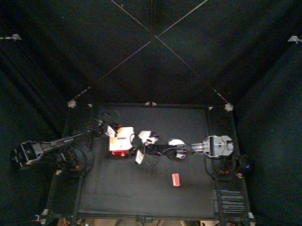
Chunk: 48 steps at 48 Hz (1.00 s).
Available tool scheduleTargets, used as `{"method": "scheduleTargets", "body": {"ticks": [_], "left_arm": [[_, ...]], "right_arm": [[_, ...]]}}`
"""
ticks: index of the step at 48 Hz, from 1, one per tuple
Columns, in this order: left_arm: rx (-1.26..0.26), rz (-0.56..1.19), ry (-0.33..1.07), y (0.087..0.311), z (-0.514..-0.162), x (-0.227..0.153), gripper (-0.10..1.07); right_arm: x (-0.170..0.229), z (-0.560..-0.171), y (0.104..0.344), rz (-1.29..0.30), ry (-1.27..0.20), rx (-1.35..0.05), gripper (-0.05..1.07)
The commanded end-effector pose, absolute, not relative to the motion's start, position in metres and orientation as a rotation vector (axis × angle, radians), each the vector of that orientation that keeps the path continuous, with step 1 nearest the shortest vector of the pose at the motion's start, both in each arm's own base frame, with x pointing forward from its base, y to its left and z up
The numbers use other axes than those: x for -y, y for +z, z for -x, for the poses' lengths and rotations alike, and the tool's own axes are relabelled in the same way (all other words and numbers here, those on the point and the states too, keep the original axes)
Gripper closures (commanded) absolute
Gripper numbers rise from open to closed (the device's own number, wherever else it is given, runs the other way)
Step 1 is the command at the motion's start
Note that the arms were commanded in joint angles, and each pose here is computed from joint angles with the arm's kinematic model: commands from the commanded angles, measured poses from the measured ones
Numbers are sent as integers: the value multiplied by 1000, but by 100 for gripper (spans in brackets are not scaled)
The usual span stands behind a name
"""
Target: Grab salmon sushi
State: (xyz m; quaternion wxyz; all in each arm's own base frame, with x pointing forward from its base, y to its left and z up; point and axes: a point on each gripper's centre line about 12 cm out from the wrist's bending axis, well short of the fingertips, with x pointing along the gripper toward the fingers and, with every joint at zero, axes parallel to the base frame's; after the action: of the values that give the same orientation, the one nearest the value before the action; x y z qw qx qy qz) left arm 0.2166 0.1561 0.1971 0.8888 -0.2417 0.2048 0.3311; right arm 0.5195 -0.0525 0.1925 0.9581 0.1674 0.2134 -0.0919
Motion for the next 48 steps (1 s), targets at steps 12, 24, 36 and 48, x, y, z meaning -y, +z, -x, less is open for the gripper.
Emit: {"method": "scheduleTargets", "body": {"ticks": [12, 24, 36, 48], "left_arm": [[-417, 493, 677, 200, -218, -155, 84], [-395, 474, 625, 207, -222, -144, 84], [-329, 416, 504, 224, -227, -121, 84], [-286, 357, 369, 232, -231, -100, 84]], "right_arm": [[22, -516, 245, -352, -113, -363, 100], [-16, -509, 253, -375, -41, -393, 100], [-36, -495, 248, -465, -9, -482, 100], [-54, -477, 225, -592, -5, -629, 100]]}}
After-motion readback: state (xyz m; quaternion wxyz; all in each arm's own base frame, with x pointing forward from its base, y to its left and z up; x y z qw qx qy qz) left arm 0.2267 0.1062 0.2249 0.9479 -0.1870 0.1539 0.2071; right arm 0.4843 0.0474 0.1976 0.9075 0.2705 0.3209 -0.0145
